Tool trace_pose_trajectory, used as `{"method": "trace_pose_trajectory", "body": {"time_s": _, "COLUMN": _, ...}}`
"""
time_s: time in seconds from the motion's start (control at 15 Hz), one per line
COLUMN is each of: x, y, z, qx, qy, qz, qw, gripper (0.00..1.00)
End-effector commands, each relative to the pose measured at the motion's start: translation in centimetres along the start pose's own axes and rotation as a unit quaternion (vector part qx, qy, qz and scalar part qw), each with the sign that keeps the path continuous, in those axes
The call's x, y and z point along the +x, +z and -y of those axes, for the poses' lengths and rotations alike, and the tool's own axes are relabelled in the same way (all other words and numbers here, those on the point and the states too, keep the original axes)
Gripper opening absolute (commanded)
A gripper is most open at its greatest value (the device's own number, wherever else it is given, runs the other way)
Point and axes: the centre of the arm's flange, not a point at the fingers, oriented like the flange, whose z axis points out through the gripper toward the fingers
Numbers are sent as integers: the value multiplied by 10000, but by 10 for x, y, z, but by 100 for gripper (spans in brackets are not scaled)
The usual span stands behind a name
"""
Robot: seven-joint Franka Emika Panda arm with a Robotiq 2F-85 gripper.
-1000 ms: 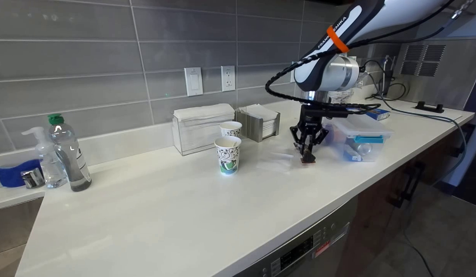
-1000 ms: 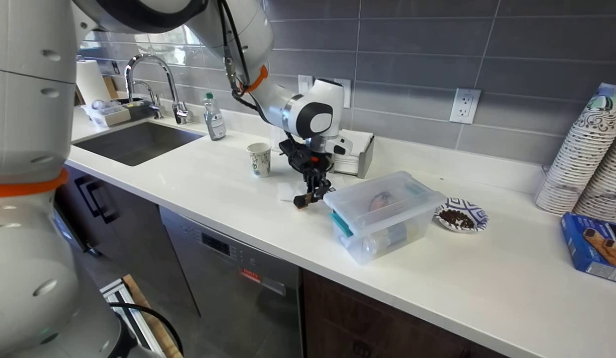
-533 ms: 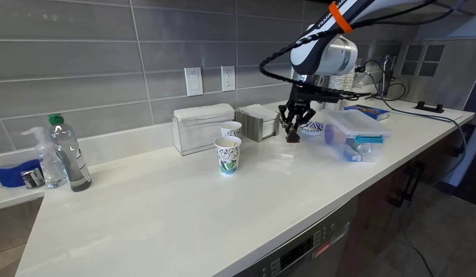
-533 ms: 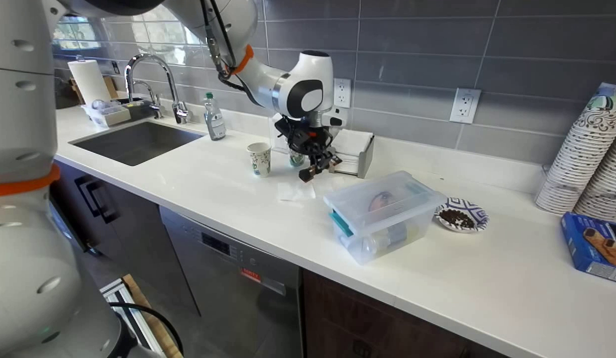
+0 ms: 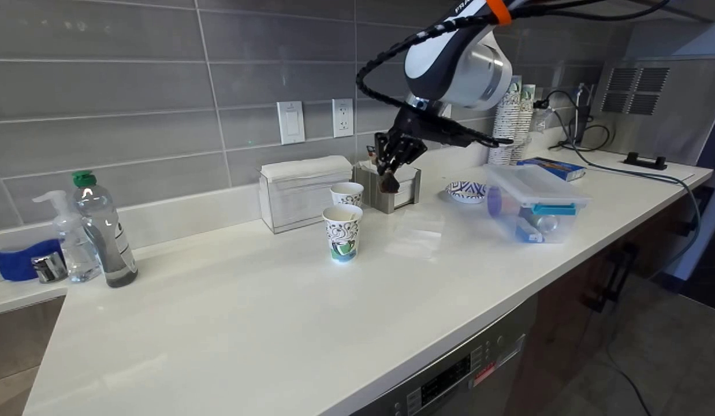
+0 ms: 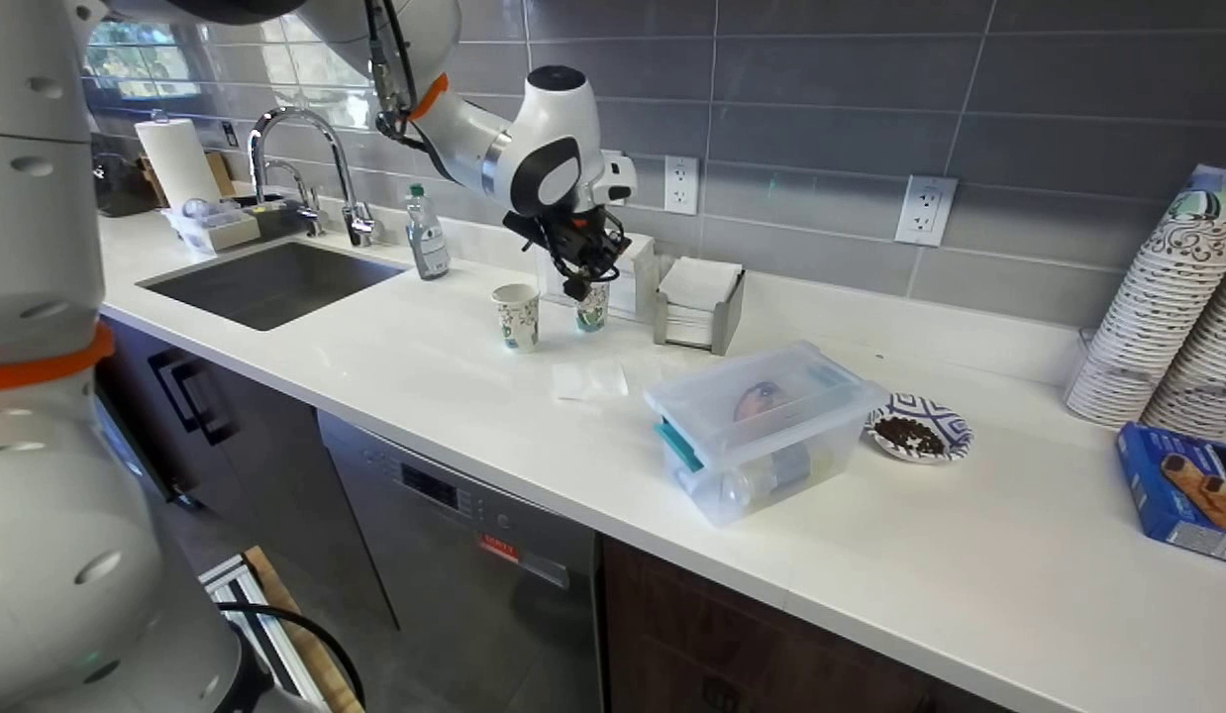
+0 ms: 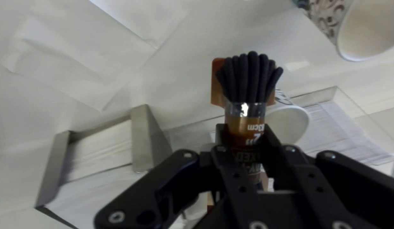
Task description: Move the packet to the left
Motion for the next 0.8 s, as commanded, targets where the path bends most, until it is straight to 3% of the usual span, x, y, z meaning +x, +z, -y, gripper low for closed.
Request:
{"method": "trace_pose_trajectory", "body": {"time_s": 0.0, "x": -15, "y": -11, "z": 16, "qx": 690, "qy": -191, "qz": 61, "qw": 9974, "gripper": 7}}
{"method": "trace_pose_trajectory", "body": {"time_s": 0.07, "x": -18, "y": -9, "z": 9, "qx": 817, "qy": 73, "qz": 245, "qw": 9963, "gripper": 7}}
{"method": "trace_pose_trajectory", "body": {"time_s": 0.13, "x": -6, "y": -3, "z": 30, "qx": 580, "qy": -85, "qz": 14, "qw": 9983, "gripper": 26}}
{"method": "trace_pose_trajectory", "body": {"time_s": 0.47, "x": -8, "y": -2, "z": 20, "qx": 744, "qy": 45, "qz": 108, "qw": 9972, "gripper": 26}}
{"method": "trace_pose_trajectory", "body": {"time_s": 0.53, "x": -8, "y": -2, "z": 20, "qx": 745, "qy": 46, "qz": 109, "qw": 9971, "gripper": 7}}
{"method": "trace_pose_trajectory", "body": {"time_s": 0.73, "x": 17, "y": 0, "z": 48, "qx": 1081, "qy": -281, "qz": -220, "qw": 9935, "gripper": 7}}
